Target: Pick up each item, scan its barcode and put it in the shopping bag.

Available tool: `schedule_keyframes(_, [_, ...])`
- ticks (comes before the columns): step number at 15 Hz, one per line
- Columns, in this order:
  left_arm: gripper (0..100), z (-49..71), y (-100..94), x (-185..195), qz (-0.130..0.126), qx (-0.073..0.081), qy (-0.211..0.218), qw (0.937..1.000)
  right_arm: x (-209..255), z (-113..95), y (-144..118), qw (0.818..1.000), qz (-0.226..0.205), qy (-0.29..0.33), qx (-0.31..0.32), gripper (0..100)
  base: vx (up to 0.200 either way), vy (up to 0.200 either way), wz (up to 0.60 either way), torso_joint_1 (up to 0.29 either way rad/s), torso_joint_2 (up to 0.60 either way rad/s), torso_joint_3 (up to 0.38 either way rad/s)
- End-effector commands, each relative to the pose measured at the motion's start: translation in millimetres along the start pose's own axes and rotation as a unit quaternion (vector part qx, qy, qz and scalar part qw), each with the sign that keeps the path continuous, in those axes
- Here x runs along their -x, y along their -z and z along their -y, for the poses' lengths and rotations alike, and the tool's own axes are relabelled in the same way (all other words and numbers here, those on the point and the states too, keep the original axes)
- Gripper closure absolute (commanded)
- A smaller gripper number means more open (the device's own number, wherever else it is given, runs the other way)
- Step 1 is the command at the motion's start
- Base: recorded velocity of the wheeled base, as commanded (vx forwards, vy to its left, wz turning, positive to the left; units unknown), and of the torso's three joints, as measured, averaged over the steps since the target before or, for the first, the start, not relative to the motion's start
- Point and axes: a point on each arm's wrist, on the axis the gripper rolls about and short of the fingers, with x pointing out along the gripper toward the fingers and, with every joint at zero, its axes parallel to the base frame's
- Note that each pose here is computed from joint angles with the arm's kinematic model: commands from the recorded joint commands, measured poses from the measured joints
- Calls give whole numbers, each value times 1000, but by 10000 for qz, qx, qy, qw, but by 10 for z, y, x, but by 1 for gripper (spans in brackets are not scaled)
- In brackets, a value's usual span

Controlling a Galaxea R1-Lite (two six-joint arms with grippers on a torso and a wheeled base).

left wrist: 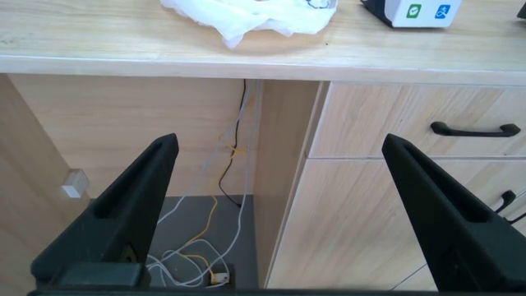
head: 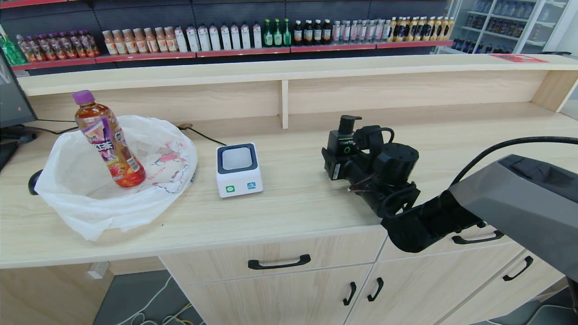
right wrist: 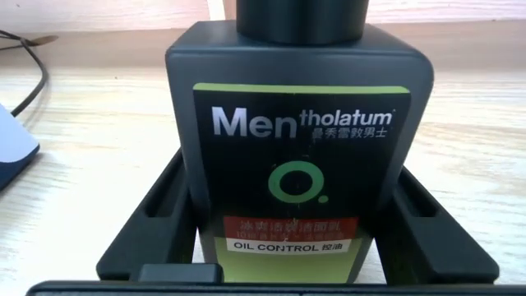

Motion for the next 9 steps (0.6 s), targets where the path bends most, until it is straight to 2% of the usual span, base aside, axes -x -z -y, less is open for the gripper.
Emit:
schedule_keyframes(1, [0, 0, 0, 0, 2, 4, -4, 10000, 6, -6, -6, 10000, 36, -9, 0, 100, 0, 0, 0, 0, 0, 0])
schedule_keyframes(9, [0, 0, 0, 0, 2, 4, -4, 10000, 24, -1, -137, 9991, 428, 10, -55, 100, 0, 0, 0, 0, 0, 0])
